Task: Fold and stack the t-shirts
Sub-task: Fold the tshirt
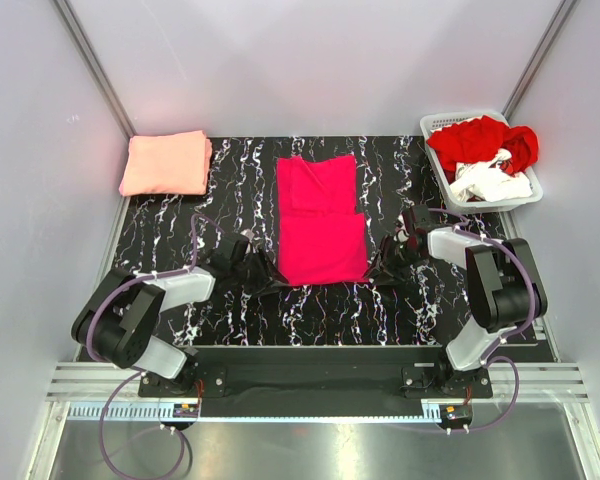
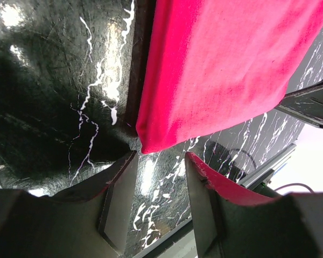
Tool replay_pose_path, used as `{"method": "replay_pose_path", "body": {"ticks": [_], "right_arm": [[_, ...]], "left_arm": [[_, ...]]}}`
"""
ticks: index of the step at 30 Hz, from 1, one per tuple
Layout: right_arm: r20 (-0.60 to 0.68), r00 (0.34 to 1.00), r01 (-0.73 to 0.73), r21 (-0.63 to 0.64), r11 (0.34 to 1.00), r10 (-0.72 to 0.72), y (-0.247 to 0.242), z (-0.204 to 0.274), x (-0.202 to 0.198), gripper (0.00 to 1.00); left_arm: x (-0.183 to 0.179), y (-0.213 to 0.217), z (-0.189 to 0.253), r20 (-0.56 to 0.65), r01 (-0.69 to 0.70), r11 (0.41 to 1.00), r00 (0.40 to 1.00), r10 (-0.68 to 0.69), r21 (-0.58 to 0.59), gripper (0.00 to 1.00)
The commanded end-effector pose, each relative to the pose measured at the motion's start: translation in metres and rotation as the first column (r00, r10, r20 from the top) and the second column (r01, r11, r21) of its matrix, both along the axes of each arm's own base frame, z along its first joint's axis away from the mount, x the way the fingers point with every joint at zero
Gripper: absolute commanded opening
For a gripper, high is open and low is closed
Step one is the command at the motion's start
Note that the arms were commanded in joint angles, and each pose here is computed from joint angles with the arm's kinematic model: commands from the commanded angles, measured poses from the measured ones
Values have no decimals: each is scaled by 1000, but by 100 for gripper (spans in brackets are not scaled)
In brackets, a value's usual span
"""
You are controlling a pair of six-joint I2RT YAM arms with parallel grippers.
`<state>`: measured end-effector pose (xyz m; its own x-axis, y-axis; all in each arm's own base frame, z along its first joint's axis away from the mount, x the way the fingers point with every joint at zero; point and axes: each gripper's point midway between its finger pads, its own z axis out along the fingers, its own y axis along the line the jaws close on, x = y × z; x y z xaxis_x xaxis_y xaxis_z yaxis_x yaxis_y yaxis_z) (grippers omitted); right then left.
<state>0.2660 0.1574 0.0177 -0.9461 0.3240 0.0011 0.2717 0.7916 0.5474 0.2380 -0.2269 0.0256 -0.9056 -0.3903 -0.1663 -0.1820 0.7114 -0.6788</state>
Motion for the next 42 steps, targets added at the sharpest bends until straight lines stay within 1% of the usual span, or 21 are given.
{"method": "replay_pose_path", "body": {"ticks": [1,6,7,8,10,11,14,19,24,29,35,40,42], "right_arm": [[-2,1000,-18,-2,1000,18,5,-2,2,43],[-2,1000,-15,2,1000,15,7,-4,6,41],[-2,1000,-13,3,1000,13,7,-4,7,39],[-2,1000,-13,3,1000,13,7,-4,7,37],[3,1000,-16,5,1000,16,8,-4,9,27],[-3,1000,-19,4,1000,19,9,-6,8,18],[3,1000,-20,5,1000,20,9,-5,10,10],[10,1000,-24,7,1000,23,9,-4,10,7],[18,999,-27,8,1000,27,9,-3,11,6],[16,999,-32,9,999,32,9,-3,10,6],[14,999,-32,7,999,32,9,-4,10,6],[14,999,-33,8,999,33,9,-4,9,5],[16,999,-35,8,999,35,9,-4,10,4]], "left_arm": [[-9,7,-18,-30,-4,999,1000,6,45,47],[-10,8,-20,-34,-3,999,999,4,47,46],[-10,8,-20,-34,-3,999,999,4,47,46],[-11,8,-20,-33,-1,999,999,3,48,46],[-11,9,-21,-36,-4,999,999,6,51,46],[-12,8,-21,-34,-2,999,999,4,51,46],[-12,9,-23,-36,-7,999,999,9,52,43],[-9,7,-26,-38,-10,998,999,12,57,39],[-5,9,-28,-35,-17,997,999,20,75,39],[-4,12,-33,-41,-19,994,999,23,104,42],[-2,17,-37,-34,-34,990,999,39,135,42],[-1,23,-40,-31,-55,985,998,61,164,38],[0,25,-41,-31,-66,983,997,72,170,38]]}}
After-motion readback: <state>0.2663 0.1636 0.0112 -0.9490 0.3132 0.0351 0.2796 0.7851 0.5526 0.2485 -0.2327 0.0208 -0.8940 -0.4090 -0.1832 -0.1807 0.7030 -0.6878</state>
